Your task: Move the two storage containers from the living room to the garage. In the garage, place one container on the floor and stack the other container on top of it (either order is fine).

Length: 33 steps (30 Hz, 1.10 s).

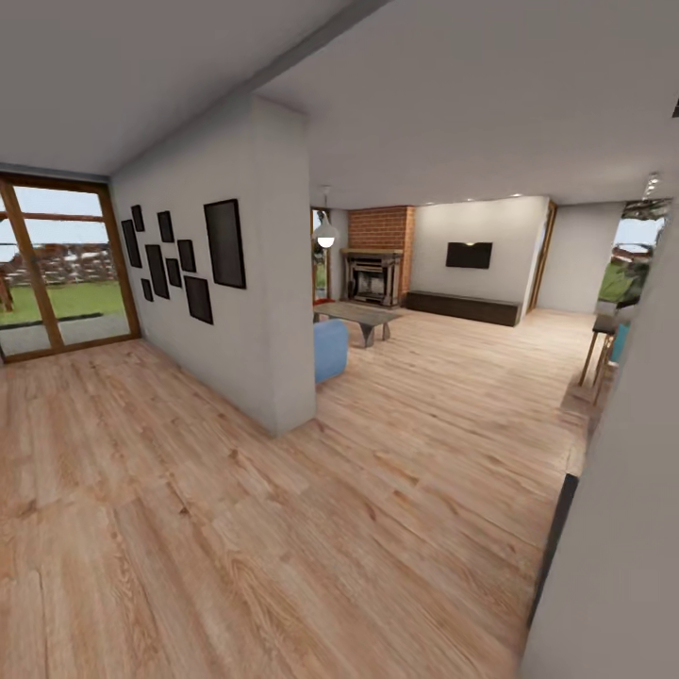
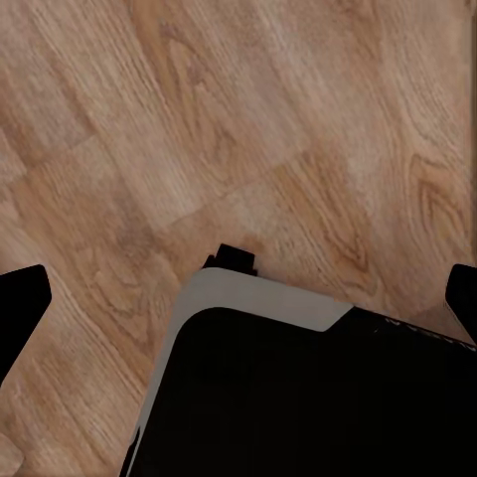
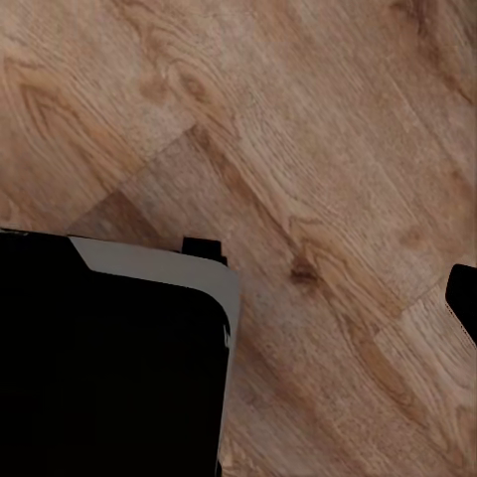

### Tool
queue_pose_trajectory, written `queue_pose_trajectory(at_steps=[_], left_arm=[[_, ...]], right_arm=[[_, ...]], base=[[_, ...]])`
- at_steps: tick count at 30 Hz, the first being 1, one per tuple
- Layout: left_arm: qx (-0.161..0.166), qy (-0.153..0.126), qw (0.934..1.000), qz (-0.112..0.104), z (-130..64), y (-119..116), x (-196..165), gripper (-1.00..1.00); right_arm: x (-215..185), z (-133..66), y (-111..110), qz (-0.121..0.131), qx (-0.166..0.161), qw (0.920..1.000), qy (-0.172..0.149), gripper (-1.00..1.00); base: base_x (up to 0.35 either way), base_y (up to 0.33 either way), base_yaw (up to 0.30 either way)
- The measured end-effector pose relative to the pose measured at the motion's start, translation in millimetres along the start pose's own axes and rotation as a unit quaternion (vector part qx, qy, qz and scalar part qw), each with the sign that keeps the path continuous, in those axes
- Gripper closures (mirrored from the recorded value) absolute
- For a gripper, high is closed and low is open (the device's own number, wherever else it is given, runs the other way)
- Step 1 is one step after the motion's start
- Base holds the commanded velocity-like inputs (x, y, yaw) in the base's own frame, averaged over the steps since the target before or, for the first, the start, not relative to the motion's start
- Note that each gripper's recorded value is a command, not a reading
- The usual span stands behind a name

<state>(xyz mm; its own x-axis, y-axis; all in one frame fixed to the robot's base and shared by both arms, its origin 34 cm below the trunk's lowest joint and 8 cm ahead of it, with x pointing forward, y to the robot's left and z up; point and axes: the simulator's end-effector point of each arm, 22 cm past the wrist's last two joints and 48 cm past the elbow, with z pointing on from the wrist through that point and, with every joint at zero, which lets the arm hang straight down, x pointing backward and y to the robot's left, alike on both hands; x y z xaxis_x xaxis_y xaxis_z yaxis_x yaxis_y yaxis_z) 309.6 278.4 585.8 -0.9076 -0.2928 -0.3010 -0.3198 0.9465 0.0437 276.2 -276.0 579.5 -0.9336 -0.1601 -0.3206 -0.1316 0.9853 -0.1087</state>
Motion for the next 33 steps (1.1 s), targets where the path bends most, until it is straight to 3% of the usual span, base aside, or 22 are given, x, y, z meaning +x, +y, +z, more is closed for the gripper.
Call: queue_pose_trajectory(at_steps=[11, 33], left_arm=[[0.000, 0.000, 1.0000, 0.000, 0.0, 0.0, -0.1, -1.00], [0.001, 0.000, 1.0000, 0.001, -0.1, -1.0, 0.6, -1.00]], right_arm=[[-0.1, 0.0, 0.1, -0.008, -0.001, 1.0000, 0.000, -1.00], [-1.0, -0.2, 4.7, 0.001, -0.001, 1.0000, -0.001, -1.00]], base=[[0.321, 0.000, 0.000], [0.321, 0.000, 0.000]])
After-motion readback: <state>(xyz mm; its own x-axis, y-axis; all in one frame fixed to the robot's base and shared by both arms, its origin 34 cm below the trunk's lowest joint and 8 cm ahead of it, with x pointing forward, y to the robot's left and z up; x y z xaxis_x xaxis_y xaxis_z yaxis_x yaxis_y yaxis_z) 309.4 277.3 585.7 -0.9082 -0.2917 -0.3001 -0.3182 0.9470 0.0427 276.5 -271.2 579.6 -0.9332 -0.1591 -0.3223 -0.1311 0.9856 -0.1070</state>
